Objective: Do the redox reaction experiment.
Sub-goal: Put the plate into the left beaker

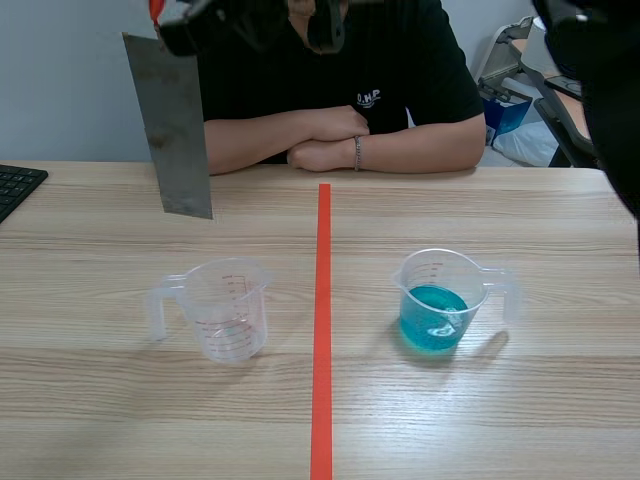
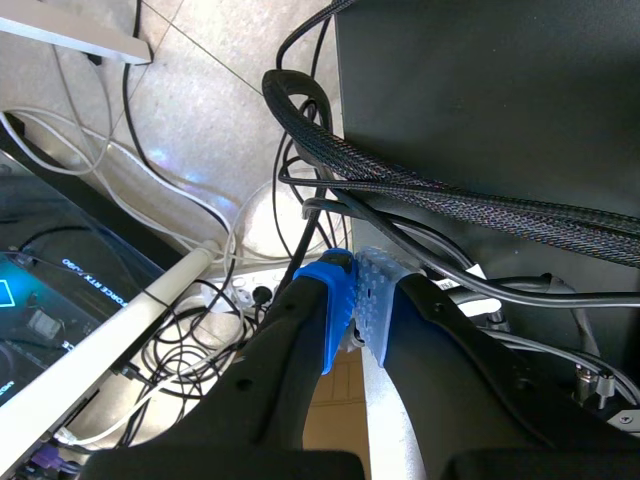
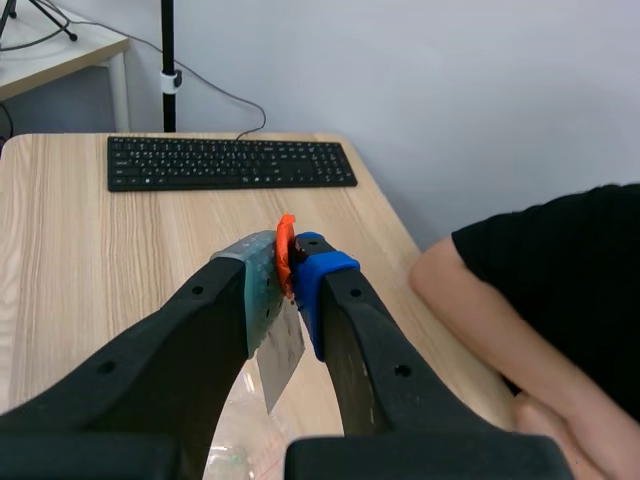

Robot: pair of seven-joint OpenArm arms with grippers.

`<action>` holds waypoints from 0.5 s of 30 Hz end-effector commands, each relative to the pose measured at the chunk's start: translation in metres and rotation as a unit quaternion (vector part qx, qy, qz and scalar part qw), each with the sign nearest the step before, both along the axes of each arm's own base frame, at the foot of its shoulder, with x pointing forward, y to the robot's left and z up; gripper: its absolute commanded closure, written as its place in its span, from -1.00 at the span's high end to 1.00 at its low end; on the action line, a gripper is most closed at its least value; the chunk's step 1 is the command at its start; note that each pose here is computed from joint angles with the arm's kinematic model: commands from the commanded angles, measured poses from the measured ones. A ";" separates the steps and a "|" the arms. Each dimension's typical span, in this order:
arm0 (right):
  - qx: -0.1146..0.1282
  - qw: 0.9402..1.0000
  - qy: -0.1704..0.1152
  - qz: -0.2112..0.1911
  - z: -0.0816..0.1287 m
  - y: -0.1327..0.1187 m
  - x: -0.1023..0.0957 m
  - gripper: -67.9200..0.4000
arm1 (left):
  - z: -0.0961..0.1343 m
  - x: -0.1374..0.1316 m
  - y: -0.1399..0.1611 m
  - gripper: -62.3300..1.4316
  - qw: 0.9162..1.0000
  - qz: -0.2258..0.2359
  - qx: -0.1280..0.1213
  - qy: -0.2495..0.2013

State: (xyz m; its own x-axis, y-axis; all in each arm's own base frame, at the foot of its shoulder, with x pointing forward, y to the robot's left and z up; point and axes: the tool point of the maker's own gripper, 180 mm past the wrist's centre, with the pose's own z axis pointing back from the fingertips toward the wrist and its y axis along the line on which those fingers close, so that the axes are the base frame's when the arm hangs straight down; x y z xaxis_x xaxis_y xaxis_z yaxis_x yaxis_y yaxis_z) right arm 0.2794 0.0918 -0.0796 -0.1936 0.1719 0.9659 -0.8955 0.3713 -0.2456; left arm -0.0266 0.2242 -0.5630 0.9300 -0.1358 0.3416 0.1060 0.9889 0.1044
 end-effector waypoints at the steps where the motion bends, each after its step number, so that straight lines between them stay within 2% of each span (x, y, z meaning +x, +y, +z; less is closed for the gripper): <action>1: 0.005 1.000 -0.008 -0.003 0.004 -0.002 0.001 -0.97 | 0.002 0.000 -0.001 -0.87 1.000 -0.001 -0.002 -0.005; 15: -0.005 1.000 0.014 -0.005 -0.013 0.001 0.004 -0.97 | 0.002 0.000 -0.001 -0.87 1.000 -0.001 -0.002 -0.005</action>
State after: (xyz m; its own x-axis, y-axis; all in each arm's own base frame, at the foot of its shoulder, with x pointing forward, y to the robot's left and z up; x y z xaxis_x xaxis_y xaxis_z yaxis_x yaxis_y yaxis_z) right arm 0.2816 0.0927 -0.0991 -0.1472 0.2026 0.9681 -0.9015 0.3752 -0.2156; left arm -0.0266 0.2242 -0.5630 0.9300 -0.1358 0.3416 0.1060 0.9889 0.1044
